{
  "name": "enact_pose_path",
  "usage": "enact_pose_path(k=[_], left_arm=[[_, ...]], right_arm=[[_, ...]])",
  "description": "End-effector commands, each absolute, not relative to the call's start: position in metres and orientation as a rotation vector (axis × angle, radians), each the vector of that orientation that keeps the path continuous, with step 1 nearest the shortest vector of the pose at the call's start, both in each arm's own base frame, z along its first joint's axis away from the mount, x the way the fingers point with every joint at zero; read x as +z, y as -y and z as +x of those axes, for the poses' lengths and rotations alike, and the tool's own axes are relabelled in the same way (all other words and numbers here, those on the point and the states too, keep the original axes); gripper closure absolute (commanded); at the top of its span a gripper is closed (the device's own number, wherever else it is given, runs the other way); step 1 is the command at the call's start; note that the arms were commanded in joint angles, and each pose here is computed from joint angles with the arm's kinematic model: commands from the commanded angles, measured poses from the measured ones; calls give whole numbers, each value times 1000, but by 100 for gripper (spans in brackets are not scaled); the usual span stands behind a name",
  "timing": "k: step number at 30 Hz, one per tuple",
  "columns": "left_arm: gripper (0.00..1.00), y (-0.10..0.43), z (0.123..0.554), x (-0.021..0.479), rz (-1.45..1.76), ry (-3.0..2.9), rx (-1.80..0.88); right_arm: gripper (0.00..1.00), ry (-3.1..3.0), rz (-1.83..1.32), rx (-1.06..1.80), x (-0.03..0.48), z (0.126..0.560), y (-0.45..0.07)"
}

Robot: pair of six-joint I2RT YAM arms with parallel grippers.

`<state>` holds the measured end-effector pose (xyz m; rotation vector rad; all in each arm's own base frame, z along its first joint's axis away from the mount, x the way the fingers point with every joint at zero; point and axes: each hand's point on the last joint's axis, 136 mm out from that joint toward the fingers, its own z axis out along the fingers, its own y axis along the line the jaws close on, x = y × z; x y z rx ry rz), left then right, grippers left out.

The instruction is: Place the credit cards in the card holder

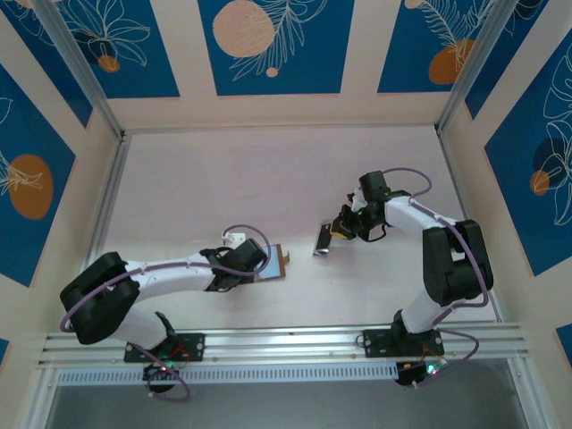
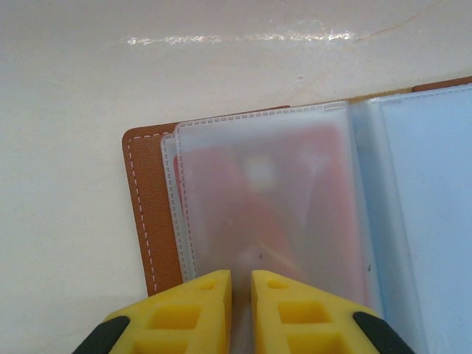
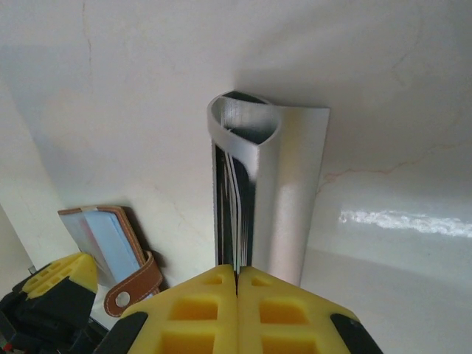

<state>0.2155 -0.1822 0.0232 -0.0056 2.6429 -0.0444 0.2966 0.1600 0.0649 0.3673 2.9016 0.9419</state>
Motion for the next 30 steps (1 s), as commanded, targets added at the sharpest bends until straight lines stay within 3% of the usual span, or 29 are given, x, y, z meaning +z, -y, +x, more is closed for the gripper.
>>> enact_pose_path(k=[1,17,30], left_arm=[[85,162,195,4,14,-2739,70],[80,176,224,94,93,-2585,30],[81,371,269,110,426,-2584,-629]], right_arm=[[100,-2907,347,881,79,291,-156],[100,-2923,331,829,83,285,-151],[97,-2927,379,873,74,283,-148]])
